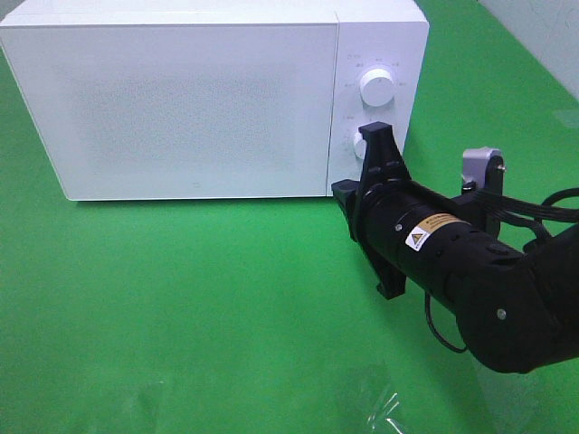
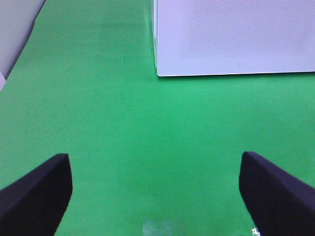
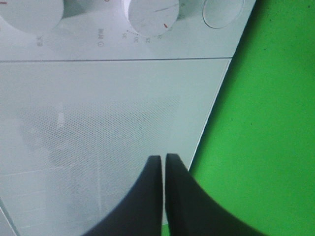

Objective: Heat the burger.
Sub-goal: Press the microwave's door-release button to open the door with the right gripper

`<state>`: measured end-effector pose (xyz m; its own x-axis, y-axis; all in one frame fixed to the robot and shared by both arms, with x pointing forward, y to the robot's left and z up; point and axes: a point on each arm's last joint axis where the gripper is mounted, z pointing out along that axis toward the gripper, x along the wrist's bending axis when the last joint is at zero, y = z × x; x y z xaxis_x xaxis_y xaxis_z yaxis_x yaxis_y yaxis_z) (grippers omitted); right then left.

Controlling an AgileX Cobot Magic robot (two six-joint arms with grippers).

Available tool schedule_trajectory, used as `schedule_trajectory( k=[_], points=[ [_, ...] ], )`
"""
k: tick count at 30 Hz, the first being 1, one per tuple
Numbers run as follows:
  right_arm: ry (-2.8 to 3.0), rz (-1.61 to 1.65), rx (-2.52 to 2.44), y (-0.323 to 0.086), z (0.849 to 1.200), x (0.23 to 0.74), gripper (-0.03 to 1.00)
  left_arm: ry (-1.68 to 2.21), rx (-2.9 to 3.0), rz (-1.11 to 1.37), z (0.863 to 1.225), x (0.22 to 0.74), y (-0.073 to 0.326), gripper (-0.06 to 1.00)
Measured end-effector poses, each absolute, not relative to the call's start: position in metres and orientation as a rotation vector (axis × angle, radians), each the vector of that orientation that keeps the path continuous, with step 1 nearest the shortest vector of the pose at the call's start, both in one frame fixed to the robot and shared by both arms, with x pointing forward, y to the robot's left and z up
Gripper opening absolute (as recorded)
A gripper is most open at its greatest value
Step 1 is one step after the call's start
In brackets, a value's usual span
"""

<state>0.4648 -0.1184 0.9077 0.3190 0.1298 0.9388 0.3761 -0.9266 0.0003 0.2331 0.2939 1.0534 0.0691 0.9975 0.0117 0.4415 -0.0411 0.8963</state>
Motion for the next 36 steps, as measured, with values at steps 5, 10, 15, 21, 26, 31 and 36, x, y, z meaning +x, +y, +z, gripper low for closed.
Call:
schedule_trajectory(
  k=[5,10,15,21,26,31,36],
  points=[
    [-0.347,-1.610,-2.350,-0.118,0.907,0.465,0.00,1.473,1.590,0.927,1.053,0.233,0.294,0.84],
    [-0.280,-1.586,-2.386,-0.118,0.899,0.469,0.00,1.473,1.590,0.927,1.053,0.233,0.294,0.84],
    [-0.238,-1.577,-2.423,-0.116,0.889,0.477,0.00,1.473,1.590,0.927,1.053,0.233,0.294,0.84],
    [-0.172,-1.594,-2.454,-0.119,0.881,0.495,0.00,1.473,1.590,0.927,1.053,0.233,0.294,0.84],
    [-0.090,-1.627,-2.463,-0.121,0.880,0.513,0.00,1.473,1.590,0.927,1.053,0.233,0.294,0.84],
    [-0.041,-1.627,-2.517,-0.120,0.873,0.521,0.00,1.473,1.590,0.927,1.053,0.233,0.294,0.84],
    [-0.001,-1.631,-2.556,-0.119,0.867,0.531,0.00,1.473,1.590,0.927,1.053,0.233,0.294,0.84]
  ],
)
